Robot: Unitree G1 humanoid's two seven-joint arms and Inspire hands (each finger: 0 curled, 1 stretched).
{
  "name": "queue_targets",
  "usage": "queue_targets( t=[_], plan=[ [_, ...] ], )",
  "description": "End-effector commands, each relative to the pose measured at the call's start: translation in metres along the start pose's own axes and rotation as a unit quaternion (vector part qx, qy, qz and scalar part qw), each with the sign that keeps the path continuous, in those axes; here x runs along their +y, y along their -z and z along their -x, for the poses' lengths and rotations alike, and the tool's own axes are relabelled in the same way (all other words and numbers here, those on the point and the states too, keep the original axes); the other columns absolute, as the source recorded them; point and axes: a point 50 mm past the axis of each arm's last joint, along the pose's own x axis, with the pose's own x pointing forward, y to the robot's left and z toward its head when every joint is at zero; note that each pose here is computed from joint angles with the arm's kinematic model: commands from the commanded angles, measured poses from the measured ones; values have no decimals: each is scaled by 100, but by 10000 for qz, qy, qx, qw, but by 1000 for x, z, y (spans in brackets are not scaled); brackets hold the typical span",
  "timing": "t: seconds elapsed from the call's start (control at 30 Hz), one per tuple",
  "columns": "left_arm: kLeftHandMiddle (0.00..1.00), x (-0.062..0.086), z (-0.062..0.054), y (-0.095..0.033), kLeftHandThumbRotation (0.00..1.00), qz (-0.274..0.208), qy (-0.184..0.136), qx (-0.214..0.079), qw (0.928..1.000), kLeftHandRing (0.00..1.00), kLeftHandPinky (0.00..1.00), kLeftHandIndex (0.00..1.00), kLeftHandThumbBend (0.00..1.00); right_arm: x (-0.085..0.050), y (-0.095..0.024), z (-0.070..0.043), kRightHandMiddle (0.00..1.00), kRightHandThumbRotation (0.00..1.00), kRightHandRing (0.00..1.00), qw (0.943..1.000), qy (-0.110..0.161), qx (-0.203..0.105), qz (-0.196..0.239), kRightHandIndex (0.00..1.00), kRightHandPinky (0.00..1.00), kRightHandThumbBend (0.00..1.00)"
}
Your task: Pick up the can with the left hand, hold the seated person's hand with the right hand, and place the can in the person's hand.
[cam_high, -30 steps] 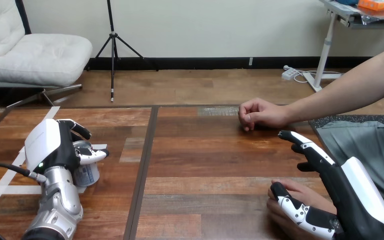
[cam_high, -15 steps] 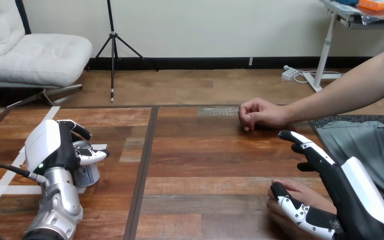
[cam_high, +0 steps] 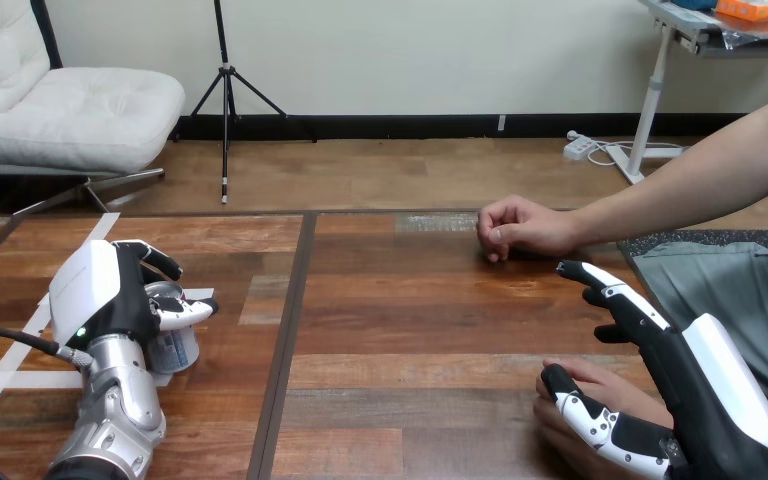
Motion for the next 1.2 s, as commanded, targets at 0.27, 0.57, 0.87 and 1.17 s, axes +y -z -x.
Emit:
queue_targets(
  t=[0.27, 0.57, 0.87, 1.17],
  plan=[
    [51, 12, -8, -9, 0, 145, -159, -189, 9996, 47, 42, 49, 74, -10, -14, -9, 92, 0, 90, 9986, 170, -476, 130, 89, 79, 35],
    [50, 12, -8, -10, 0, 160, -206, -218, 9994, 47, 45, 50, 74, -10, -14, -10, 92, 0, 90, 9987, 156, -484, 96, 89, 79, 36],
    [50, 13, -8, -13, 0, 274, -225, -282, 9990, 47, 47, 50, 74, -10, -14, -11, 92, 0, 90, 9985, 151, -491, 165, 89, 80, 36],
    [48, 14, -8, -17, 0, 313, -289, -455, 9981, 46, 46, 50, 75, -10, -14, -11, 92, 0, 89, 9986, 160, -490, 148, 88, 80, 36]
  ],
)
